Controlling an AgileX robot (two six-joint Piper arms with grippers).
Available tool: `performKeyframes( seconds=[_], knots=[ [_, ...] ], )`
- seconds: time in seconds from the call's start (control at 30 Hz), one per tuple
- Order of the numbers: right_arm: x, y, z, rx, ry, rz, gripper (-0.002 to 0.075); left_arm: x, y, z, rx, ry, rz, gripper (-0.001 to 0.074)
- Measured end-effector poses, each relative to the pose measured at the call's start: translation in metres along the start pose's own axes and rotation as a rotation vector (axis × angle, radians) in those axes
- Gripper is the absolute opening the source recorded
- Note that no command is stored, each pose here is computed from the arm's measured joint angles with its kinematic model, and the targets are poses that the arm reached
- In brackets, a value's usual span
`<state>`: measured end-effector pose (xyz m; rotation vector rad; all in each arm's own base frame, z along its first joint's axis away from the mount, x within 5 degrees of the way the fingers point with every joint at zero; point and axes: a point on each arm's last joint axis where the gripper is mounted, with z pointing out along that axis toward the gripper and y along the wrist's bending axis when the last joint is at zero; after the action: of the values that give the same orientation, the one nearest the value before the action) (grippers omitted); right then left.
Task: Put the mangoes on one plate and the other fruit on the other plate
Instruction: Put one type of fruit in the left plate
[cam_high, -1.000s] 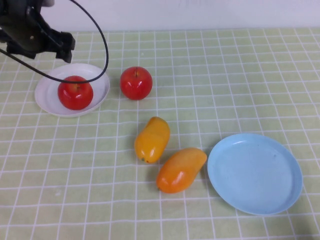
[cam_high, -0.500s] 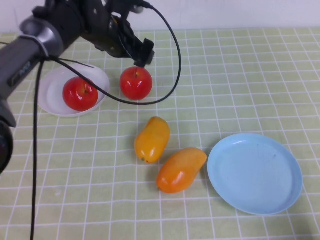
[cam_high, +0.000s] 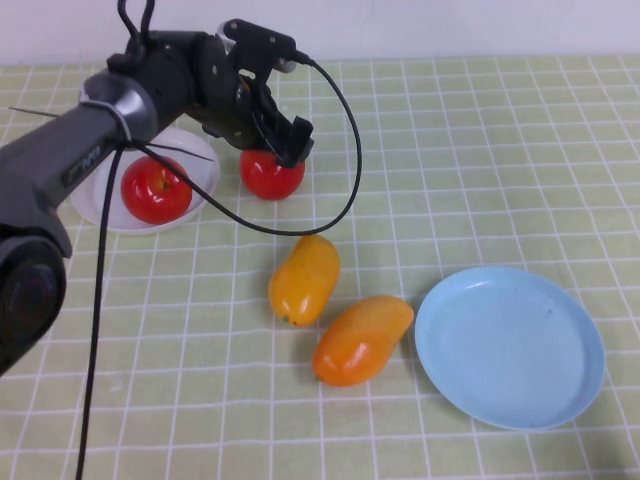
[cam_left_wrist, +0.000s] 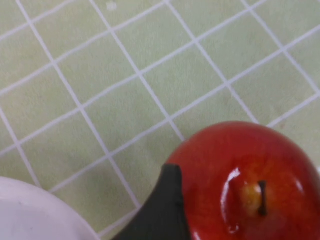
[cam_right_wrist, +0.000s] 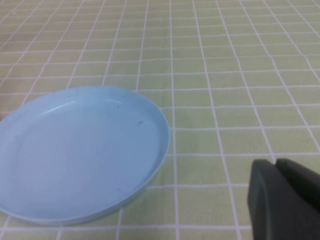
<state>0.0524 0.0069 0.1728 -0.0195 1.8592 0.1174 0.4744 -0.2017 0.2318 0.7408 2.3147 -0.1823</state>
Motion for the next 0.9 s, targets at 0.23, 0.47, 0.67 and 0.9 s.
performKeyframes(
  seconds=[0.23, 0.47, 0.67, 0.9],
  knots=[
    [0.000, 0.000, 0.000, 0.000, 0.000, 0.000, -0.0016, 0.006, 0.000, 0.012, 0.000, 0.013, 0.000, 0.0669],
    [0.000, 0.000, 0.000, 0.000, 0.000, 0.000, -0.0016, 0.006, 0.000, 0.012, -0.001, 0.013, 0.001, 0.0595],
    [0.000, 0.000, 0.000, 0.000, 0.000, 0.000, -0.0016, 0.004, 0.001, 0.006, -0.006, 0.014, 0.009, 0.0573],
    [0.000, 0.000, 0.000, 0.000, 0.000, 0.000, -0.0016, -0.020, 0.020, -0.050, -0.088, -0.082, 0.038, 0.0573]
  ],
)
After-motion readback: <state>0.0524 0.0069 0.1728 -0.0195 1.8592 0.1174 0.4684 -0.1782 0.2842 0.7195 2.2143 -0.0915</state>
